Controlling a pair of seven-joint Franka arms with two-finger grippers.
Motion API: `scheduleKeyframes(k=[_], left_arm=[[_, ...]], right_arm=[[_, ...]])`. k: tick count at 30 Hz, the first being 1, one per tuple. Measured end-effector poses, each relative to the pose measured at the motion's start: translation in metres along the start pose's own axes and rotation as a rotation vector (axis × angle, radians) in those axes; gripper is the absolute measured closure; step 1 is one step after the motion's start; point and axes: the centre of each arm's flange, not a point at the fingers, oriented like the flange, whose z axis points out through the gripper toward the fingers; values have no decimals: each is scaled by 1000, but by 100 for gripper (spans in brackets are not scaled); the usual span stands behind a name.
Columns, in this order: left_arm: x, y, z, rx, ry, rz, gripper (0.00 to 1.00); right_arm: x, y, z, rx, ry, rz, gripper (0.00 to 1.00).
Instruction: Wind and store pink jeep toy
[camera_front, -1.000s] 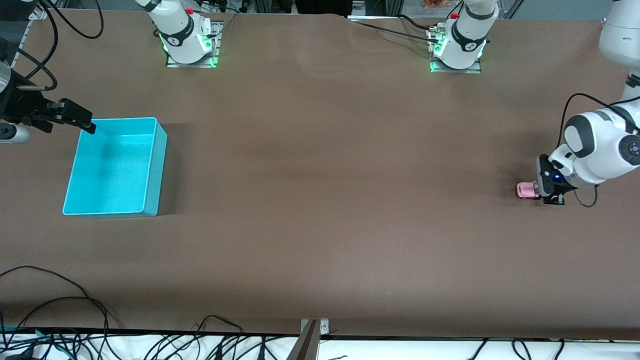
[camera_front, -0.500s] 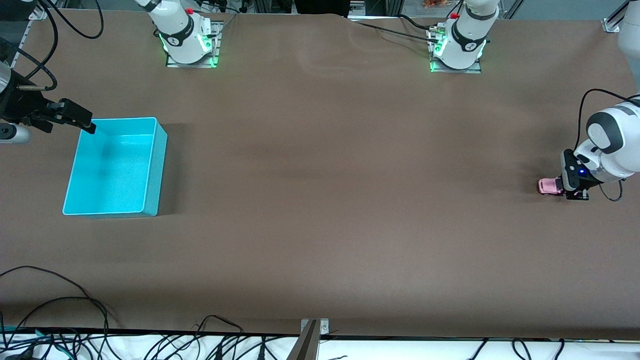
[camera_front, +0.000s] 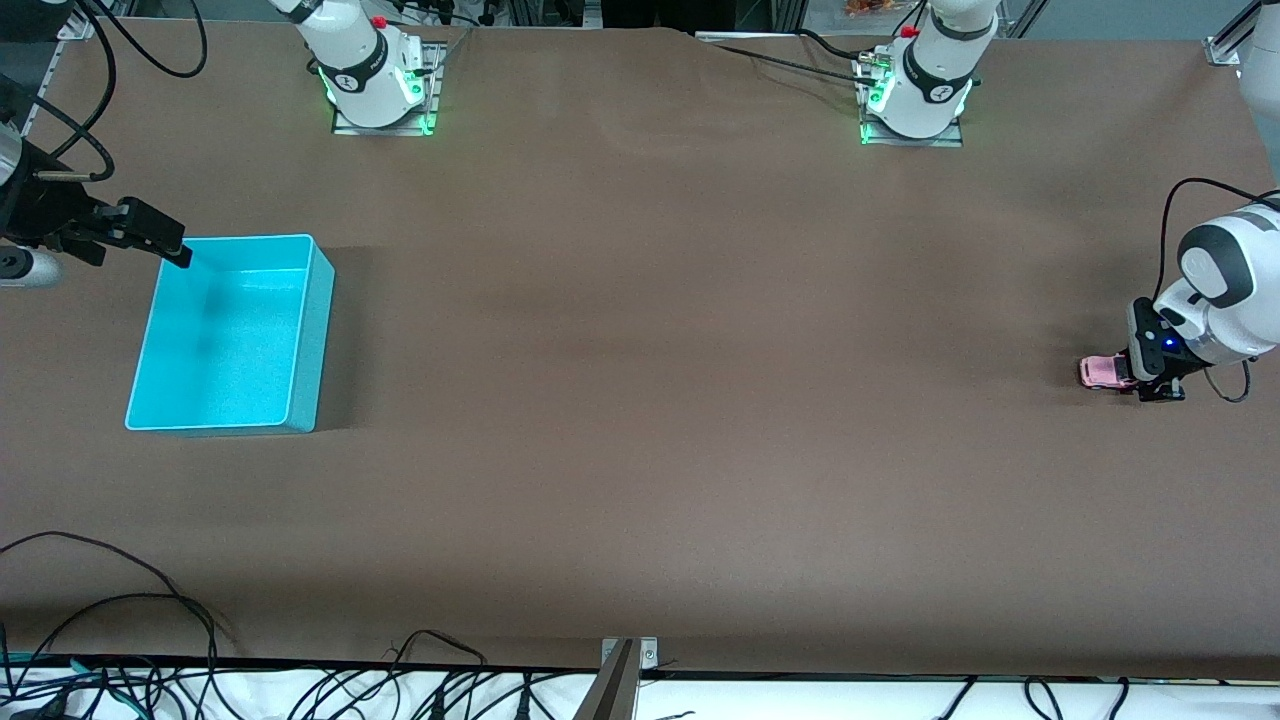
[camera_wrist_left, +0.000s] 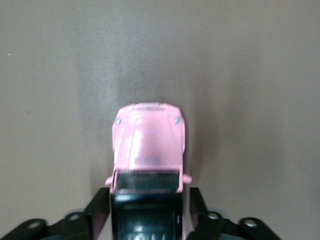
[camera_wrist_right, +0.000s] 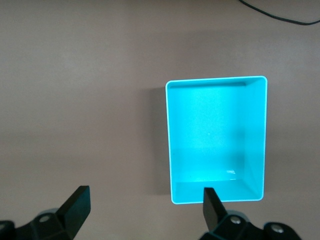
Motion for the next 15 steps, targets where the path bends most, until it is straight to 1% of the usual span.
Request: scheduleKeyframes(k=[1, 6, 10, 15], left_arm=[[-1, -2, -2, -4, 1, 0, 22], [-9, -11, -18, -53, 18, -18, 1], [-17, -19, -36, -76, 21, -51, 0], [-20, -24, -63, -87, 16, -132, 0]], right_arm=[[0, 0, 0, 0, 0, 0, 0], [0, 0, 0, 0, 0, 0, 0], [0, 0, 0, 0, 0, 0, 0], [0, 0, 0, 0, 0, 0, 0]])
